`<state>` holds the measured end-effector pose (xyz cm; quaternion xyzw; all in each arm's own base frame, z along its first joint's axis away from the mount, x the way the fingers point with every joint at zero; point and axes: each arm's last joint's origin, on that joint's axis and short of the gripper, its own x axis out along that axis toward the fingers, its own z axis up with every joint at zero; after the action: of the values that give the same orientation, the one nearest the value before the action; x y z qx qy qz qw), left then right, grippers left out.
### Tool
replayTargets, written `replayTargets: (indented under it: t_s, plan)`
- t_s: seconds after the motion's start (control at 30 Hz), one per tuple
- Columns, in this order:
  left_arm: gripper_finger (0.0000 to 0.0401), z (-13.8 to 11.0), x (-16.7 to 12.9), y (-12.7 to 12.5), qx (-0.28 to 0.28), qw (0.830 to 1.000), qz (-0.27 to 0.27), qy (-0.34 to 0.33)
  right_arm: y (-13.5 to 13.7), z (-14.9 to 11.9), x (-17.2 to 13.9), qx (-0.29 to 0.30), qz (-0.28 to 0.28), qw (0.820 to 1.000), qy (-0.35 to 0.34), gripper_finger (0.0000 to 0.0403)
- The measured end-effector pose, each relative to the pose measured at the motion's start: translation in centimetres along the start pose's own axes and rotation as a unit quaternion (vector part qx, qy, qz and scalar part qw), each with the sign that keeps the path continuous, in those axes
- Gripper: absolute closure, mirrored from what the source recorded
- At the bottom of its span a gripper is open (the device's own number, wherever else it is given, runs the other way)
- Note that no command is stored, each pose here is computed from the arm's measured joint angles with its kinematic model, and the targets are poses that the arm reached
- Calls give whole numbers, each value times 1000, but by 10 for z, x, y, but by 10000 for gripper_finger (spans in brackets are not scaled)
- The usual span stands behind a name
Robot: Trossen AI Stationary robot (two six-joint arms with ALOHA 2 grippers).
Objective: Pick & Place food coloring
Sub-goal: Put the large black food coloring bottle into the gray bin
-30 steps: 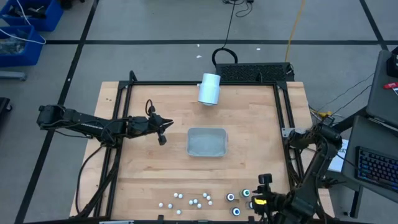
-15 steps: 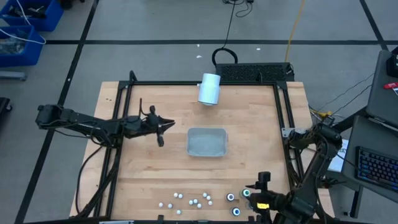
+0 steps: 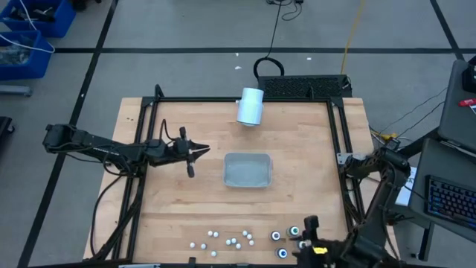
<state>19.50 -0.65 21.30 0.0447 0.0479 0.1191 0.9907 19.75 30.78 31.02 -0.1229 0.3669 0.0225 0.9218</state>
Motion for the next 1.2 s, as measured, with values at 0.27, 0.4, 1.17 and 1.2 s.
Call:
replayTargets:
  t_s: [0.27, 0.4, 1.17, 1.2]
  plan:
    - [352, -10, 0, -1, -14, 999, -6, 47, 13, -6, -14, -11, 95, 994, 51, 222]
    - [352, -14, -1, -1, -30, 997, -6, 68, 15, -14, -20, 8, 89, 994, 70, 222]
    - [352, -15, -3, -7, -13, 997, -23, 73, 21, -52, 13, 24, 75, 990, 120, 222]
    - [352, -14, -3, -7, -10, 997, -23, 72, 21, -54, 15, 22, 73, 990, 122, 222]
